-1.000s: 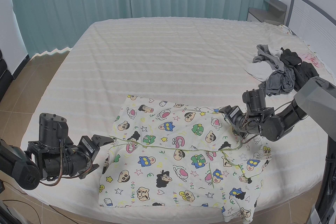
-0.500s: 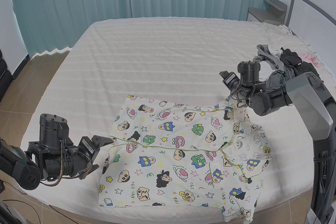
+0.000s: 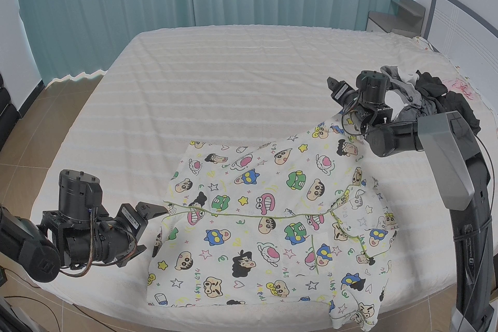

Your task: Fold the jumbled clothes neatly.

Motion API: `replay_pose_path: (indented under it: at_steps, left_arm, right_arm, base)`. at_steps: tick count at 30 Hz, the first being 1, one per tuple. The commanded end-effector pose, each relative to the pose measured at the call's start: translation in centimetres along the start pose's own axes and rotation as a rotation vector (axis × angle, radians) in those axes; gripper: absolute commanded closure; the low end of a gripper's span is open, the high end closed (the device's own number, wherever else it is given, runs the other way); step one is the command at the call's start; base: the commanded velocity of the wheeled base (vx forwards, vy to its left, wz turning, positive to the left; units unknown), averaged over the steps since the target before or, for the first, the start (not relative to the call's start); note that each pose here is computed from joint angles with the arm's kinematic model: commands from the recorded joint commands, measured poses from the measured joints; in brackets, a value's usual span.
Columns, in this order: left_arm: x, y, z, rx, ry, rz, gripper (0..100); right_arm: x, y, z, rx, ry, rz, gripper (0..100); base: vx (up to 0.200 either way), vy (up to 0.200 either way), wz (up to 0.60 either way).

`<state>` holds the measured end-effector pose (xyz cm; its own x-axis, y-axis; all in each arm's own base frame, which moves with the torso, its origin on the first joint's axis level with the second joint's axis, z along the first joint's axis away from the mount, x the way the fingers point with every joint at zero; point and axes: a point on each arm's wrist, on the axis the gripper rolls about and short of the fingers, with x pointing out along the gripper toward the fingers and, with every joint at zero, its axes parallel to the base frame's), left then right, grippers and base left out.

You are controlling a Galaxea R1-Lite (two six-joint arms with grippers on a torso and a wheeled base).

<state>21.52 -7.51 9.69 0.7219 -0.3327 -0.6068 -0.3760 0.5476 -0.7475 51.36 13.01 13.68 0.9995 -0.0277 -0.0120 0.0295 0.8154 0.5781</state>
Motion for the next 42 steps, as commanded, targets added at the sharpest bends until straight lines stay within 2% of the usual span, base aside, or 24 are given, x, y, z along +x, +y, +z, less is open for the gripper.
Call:
replay_pose_path:
  at_steps: [1, 9, 11, 17, 27, 33, 39, 40, 42]
  left_arm:
    - [0.3, 0.2, -0.1, -0.001, 0.006, 0.013, 0]
    - [0.7, 0.4, -0.3, 0.000, 0.014, 0.021, 0]
    - [0.7, 0.4, -0.3, 0.000, 0.014, 0.021, 0]
    - [0.7, 0.4, -0.3, 0.002, 0.017, 0.022, 0]
    - [0.7, 0.4, -0.3, -0.003, 0.016, 0.019, 0]
    - [0.4, 0.5, -0.4, 0.001, 0.002, -0.028, 0]
    - [0.5, 0.5, -0.4, 0.010, -0.017, -0.064, 0]
    - [0.6, 0.5, -0.5, 0.012, -0.014, -0.061, 0]
    - [0.6, 0.5, -0.6, 0.014, -0.010, -0.059, 0]
  right_arm:
    - [0.0, -2.6, -3.3, -0.043, 0.093, -0.067, 0]
    - [-0.2, -2.7, -3.5, -0.065, 0.114, -0.078, 0]
    - [-0.7, -2.8, -3.3, -0.104, 0.156, -0.103, 0]
    - [-1.9, -3.5, -3.7, -0.142, 0.263, -0.136, 0]
    - [-5.1, -4.0, -2.8, -0.147, 0.376, -0.118, 0]
    - [-6.9, -5.5, -1.3, -0.140, 0.420, -0.143, 0]
    - [-7.8, -7.6, -1.9, -0.100, 0.489, -0.169, 0]
    - [-7.8, -7.9, -2.5, -0.021, 0.501, -0.194, 0]
    - [-7.8, -7.8, -3.1, 0.076, 0.515, -0.206, 0]
  base:
    - [0.000, 0.000, 0.00]
    - [0.000, 0.000, 0.00]
    - [0.000, 0.000, 0.00]
    - [0.000, 0.000, 0.00]
    - [0.000, 0.000, 0.00]
    - [0.000, 0.000, 0.00]
    - [0.100, 0.000, 0.00]
    - [0.000, 0.000, 0.00]
    - [0.000, 0.000, 0.00]
